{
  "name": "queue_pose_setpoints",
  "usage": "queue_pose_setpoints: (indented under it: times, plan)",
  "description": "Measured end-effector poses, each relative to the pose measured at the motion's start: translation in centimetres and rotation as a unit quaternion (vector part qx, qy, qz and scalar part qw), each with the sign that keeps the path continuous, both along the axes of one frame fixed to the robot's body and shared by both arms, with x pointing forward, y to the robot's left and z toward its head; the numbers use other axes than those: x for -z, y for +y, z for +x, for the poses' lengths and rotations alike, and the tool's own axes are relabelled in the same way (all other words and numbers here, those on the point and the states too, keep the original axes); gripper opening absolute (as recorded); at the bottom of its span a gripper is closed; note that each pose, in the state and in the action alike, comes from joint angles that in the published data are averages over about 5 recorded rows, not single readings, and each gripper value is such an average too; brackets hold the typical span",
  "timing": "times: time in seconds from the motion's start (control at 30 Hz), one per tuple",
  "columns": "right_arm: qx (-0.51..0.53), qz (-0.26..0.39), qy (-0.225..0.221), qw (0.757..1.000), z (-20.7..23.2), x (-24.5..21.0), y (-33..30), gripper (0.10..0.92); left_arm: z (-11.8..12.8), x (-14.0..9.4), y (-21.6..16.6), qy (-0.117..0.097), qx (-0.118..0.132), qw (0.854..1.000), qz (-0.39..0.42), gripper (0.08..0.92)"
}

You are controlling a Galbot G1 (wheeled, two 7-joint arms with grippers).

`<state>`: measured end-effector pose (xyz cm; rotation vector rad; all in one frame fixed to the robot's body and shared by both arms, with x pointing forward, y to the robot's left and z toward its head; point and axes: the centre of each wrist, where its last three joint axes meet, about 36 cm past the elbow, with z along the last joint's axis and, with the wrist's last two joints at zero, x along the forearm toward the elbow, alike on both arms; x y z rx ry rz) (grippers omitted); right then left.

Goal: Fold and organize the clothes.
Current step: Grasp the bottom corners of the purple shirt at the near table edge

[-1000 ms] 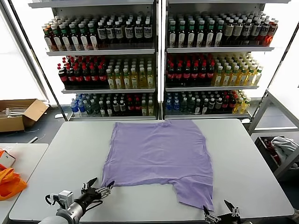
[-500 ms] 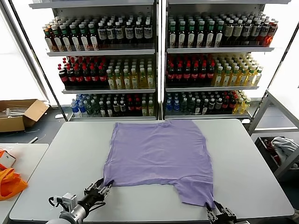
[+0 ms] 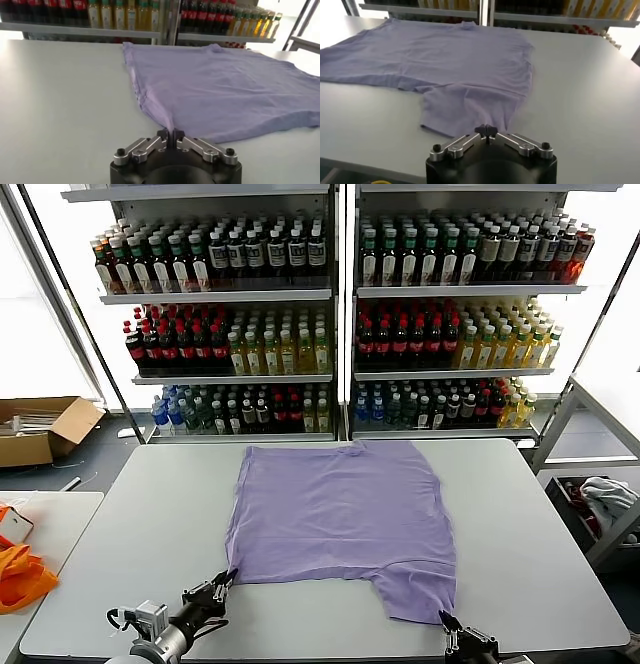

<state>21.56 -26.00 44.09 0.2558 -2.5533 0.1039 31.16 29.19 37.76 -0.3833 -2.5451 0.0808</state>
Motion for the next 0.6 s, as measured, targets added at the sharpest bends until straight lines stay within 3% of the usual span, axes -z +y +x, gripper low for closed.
queue_pose_setpoints:
  times: [0.4,0.47,0.6]
  plan:
    - [-0.009,0.004,-0.006,1.000,-1.1,-0.5,0.5,0.111,-0.5,-0.4,-0.1,-0.005,0.002,1.000,0.001,0.089]
    - [-0.008,0.004,-0.009,1.000,-1.1,-0.6,0.6,0.138,-0.5,-0.5,-0.2,-0.006,0.003,1.000,0.000,0.088]
    - [-0.001,0.002,-0.015,1.000,-1.0,-0.6,0.7,0.268,-0.4,-0.8,-0.2,-0.012,0.004,1.000,0.001,0.088]
